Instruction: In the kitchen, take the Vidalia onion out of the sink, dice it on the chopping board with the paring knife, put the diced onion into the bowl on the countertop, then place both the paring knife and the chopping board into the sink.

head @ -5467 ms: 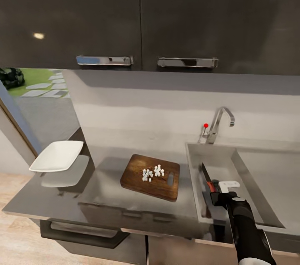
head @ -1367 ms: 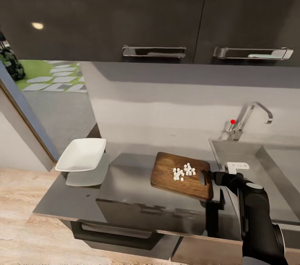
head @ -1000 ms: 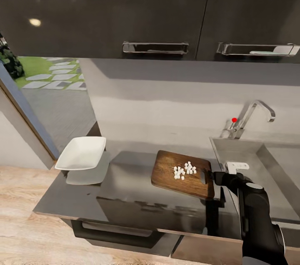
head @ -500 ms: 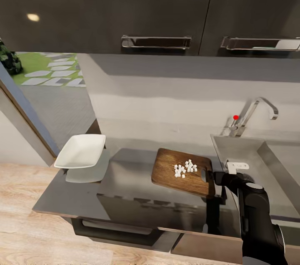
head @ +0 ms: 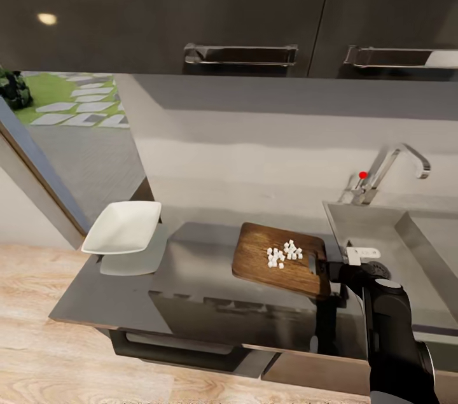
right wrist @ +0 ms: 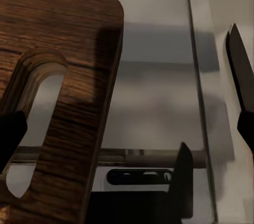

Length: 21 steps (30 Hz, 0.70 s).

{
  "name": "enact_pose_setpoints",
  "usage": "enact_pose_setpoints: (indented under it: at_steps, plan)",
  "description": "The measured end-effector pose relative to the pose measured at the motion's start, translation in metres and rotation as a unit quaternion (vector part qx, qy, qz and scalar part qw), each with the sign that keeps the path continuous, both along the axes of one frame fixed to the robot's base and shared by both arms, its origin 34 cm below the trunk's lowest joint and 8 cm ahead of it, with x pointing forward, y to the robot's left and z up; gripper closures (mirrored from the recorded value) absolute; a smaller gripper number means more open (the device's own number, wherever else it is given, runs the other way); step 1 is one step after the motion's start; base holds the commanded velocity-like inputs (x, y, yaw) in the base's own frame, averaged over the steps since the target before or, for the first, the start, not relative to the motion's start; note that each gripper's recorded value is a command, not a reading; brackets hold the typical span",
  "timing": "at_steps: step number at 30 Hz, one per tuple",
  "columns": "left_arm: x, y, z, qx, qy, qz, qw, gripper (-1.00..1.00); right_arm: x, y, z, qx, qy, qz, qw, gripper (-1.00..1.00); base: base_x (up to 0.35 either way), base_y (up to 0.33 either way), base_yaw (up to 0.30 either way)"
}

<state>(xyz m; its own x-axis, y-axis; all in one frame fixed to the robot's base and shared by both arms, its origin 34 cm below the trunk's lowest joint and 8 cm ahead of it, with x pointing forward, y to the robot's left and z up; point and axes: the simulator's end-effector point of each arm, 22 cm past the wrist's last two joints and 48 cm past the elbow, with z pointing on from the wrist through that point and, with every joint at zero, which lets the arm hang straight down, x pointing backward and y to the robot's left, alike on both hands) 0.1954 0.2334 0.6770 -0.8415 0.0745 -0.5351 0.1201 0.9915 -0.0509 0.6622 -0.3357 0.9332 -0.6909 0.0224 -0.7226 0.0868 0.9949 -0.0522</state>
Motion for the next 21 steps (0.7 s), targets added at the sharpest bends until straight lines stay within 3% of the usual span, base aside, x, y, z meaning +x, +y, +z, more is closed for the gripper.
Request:
enact_pose_setpoints:
  at_steps: [21]
  plan:
    - [-0.011, 0.000, -0.003, 0.000, 0.017, 0.000, 0.9999, -1.00, -0.002, 0.001, -0.018, 0.000, 0.016, 0.001, 0.9999, -1.00, 0.000, 0.004, 0.000]
